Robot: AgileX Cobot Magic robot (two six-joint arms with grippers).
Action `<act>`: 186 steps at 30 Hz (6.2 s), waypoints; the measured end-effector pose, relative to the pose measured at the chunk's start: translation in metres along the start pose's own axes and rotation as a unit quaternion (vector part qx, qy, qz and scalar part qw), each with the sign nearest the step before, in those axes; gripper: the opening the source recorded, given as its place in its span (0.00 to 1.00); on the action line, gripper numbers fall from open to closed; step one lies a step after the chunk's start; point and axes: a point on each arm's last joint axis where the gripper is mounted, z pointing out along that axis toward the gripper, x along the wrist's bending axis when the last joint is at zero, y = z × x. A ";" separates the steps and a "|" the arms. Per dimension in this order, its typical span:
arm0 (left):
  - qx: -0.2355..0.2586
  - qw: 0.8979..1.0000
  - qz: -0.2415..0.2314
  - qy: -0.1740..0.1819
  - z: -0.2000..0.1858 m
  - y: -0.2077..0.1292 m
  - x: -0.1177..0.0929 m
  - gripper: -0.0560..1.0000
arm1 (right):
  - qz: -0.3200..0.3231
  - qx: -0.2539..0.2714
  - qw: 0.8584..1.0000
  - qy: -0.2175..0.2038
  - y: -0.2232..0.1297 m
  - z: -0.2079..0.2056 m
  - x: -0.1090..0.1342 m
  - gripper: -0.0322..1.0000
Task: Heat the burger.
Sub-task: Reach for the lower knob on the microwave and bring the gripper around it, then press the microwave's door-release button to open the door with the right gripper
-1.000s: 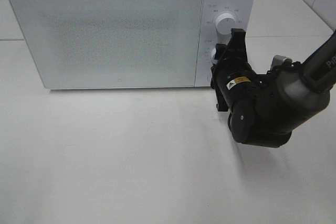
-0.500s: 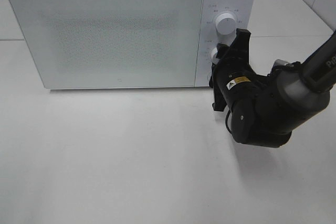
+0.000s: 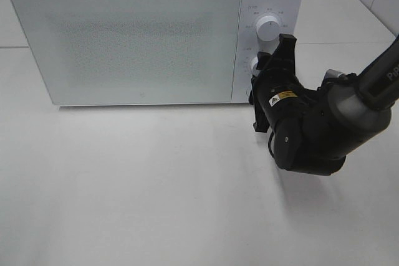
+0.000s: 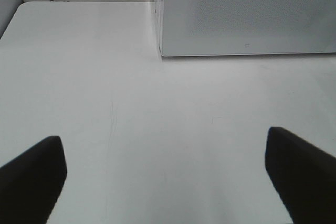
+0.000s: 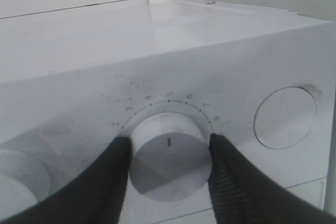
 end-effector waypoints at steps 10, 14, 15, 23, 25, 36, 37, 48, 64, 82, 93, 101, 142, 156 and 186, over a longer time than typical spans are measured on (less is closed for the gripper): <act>0.000 1.000 0.000 0.000 0.000 0.000 0.000 0.97 | -0.029 -0.006 1.000 0.000 0.000 0.000 0.000 0.49; 0.000 1.000 0.000 0.000 0.000 0.000 0.000 0.97 | -0.035 -0.006 0.999 0.000 0.000 0.000 0.000 0.59; 0.000 1.000 0.000 0.000 0.000 0.000 0.000 0.97 | -0.037 -0.008 0.999 -0.001 0.000 0.000 0.000 0.63; 0.000 1.000 0.000 0.000 0.000 0.000 0.000 0.97 | -0.042 -0.003 0.999 -0.007 -0.003 -0.001 -0.002 0.80; 0.000 1.000 0.000 0.000 0.000 0.000 0.000 0.97 | -0.057 0.009 0.998 -0.005 -0.005 -0.001 -0.001 0.80; 0.000 1.000 0.000 0.000 0.000 0.000 0.000 0.97 | -0.104 0.054 0.993 -0.006 -0.002 -0.024 0.009 0.77; 0.000 1.000 -0.001 0.000 0.000 0.000 0.000 0.97 | -0.111 0.061 0.992 -0.011 -0.001 -0.027 0.009 0.77; 0.000 1.000 -0.001 0.000 0.000 0.000 0.000 0.97 | -0.220 0.107 0.967 -0.075 0.013 -0.068 0.022 0.77; 0.000 1.000 -0.001 0.000 0.000 0.000 0.000 0.97 | -0.598 0.323 0.719 -0.148 0.002 -0.110 0.051 0.77; 0.000 1.000 -0.001 0.000 0.000 0.000 0.000 0.97 | -0.706 0.487 0.495 -0.141 -0.006 -0.145 0.092 0.77; 0.000 1.000 -0.001 0.000 0.000 0.000 0.000 0.97 | -0.742 0.434 0.493 -0.134 0.020 -0.183 0.137 0.77; 0.000 1.000 -0.001 0.000 0.000 0.000 0.000 0.97 | -0.747 0.411 0.508 -0.121 0.045 -0.219 0.162 0.77; 0.000 1.000 -0.001 0.000 0.000 0.000 0.000 0.97 | -0.755 0.138 0.632 -0.106 0.145 -0.356 0.129 0.77; 0.000 1.000 0.000 0.002 0.000 0.000 0.000 0.97 | -0.755 0.140 0.632 -0.108 0.145 -0.356 0.128 0.77; 0.000 1.000 0.000 0.002 0.000 0.000 0.000 0.97 | -0.768 0.117 0.628 -0.040 0.115 -0.235 0.168 0.77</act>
